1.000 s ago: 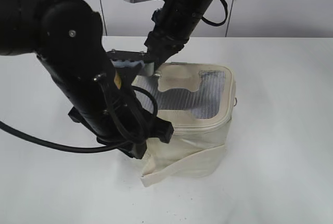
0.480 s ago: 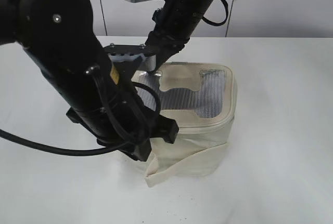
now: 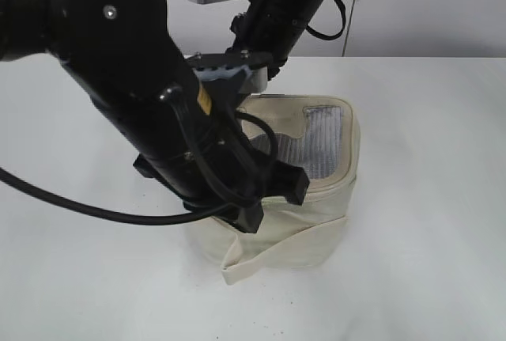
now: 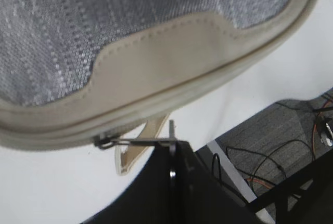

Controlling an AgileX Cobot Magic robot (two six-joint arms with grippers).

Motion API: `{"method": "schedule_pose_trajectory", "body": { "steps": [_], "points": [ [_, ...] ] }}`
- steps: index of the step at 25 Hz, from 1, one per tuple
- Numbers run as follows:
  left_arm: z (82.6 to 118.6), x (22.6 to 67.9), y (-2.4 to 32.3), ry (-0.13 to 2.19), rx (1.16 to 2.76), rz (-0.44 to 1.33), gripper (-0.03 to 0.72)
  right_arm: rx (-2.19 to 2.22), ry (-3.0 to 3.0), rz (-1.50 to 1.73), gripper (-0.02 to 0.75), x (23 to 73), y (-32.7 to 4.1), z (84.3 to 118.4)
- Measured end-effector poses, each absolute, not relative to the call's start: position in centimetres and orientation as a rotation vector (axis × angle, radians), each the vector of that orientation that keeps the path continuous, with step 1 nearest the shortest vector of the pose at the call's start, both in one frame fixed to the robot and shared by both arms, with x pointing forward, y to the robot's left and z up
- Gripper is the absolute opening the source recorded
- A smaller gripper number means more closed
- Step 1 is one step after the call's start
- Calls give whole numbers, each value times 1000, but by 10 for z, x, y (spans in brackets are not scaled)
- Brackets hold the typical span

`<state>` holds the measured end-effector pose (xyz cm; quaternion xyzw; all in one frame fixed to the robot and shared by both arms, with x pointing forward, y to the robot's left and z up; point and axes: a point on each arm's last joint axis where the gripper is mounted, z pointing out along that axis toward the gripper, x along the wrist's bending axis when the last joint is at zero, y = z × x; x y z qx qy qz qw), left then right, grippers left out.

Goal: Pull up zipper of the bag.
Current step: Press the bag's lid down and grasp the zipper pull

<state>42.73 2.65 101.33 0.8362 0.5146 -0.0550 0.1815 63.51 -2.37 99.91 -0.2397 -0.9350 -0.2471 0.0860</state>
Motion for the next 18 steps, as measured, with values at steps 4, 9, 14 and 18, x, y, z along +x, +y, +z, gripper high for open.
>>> {"method": "schedule_pose_trajectory", "body": {
  "steps": [4, 9, 14, 18],
  "points": [
    [1016, 433, 18, 1437, 2340, -160, -3, -717, -2783, -738, 54, 635, -24, 999],
    [1008, 434, 4, 1390, 2384, -182, -3, -717, -2782, -739, 54, 635, -24, 999],
    [1013, 434, 1, 1376, 2386, -184, -3, -717, -2782, -739, 54, 635, -24, 999],
    [1010, 434, 0, 1380, 2395, -201, -3, -717, -2781, -740, 54, 635, -24, 999]
  ]
}}
